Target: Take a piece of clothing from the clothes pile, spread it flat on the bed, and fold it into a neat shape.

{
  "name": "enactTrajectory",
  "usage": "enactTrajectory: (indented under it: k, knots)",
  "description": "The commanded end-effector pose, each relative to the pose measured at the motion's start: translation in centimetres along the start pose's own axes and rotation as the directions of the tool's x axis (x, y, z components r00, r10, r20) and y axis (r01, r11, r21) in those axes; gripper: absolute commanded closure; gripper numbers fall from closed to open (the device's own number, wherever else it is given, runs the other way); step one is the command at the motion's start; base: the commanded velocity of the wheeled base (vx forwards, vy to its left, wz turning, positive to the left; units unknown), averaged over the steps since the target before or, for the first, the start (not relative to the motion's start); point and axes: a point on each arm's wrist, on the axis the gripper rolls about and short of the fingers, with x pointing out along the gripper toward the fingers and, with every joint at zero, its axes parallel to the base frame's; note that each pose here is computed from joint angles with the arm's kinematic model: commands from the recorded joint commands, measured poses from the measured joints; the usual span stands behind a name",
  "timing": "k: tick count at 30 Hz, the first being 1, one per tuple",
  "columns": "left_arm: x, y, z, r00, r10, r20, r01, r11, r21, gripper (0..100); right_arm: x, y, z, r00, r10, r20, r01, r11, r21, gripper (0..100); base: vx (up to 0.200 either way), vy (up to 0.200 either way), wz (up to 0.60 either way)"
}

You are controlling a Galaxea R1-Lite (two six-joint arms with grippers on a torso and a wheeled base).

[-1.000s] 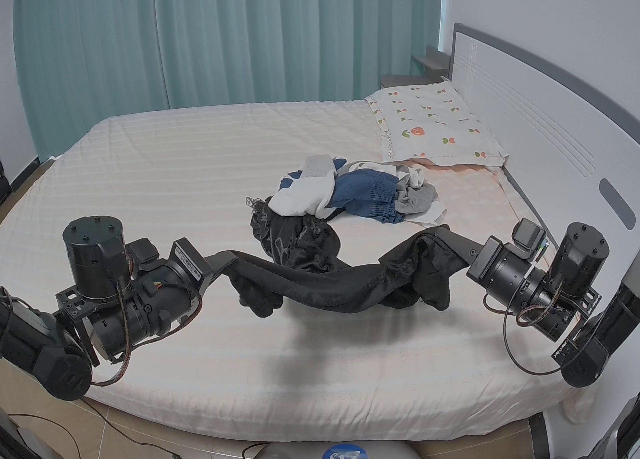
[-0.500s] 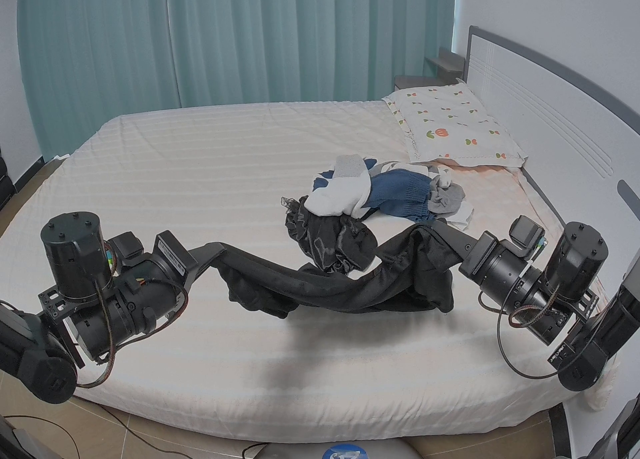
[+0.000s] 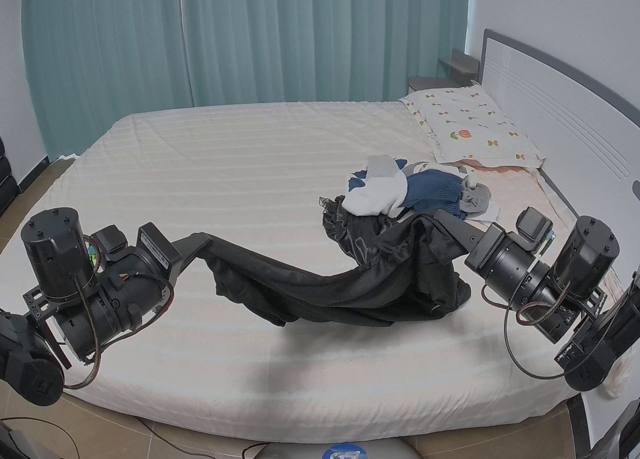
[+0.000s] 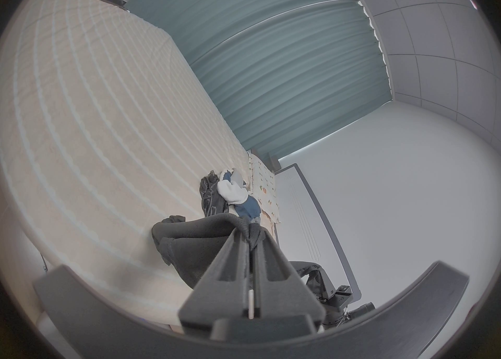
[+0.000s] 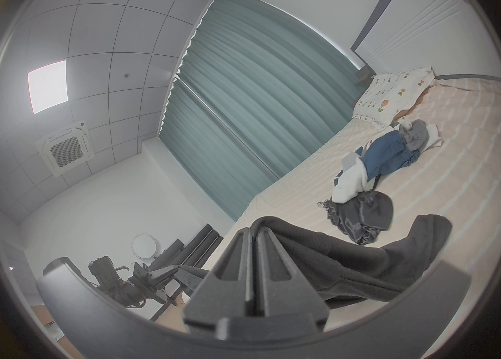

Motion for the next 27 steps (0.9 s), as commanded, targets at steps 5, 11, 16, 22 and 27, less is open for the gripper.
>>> enactTrajectory:
  k: [5, 11, 16, 22, 27]
  knots:
    - [-0.6, -0.5, 0.3, 1.0, -0.015, 0.012, 0.015, 1.0, 0.01, 100, -0.1, 0.5, 0.0, 1.0, 0.019, 0.0, -0.019, 1.0, 0.002, 100, 0.0, 0.2, 0.0]
    - [-0.7, -0.3, 0.2, 1.0, 0.001, 0.001, -0.001, 0.999, 0.046, 100, -0.1, 0.8, -0.2, 1.0, 0.029, -0.007, -0.029, 1.0, 0.001, 100, 0.0, 0.2, 0.0]
    - [-1.0, -0.6, 0.3, 1.0, -0.007, 0.007, 0.007, 0.999, 0.048, 100, -0.1, 0.9, -0.3, 0.999, 0.032, -0.007, -0.032, 1.0, 0.0, 100, 0.0, 0.2, 0.0]
    - [-1.0, -0.6, 0.3, 1.0, -0.007, 0.009, 0.006, 0.999, 0.052, 100, 0.1, 1.3, -0.4, 1.0, 0.022, 0.013, -0.022, 1.0, -0.017, 100, 0.0, 0.2, 0.0]
    - [-1.2, -0.7, 0.4, 1.0, 0.001, 0.01, -0.002, 0.999, 0.052, 100, 0.1, 1.6, -0.6, 1.0, 0.028, 0.008, -0.028, 0.999, -0.017, 100, 0.0, 0.2, 0.0]
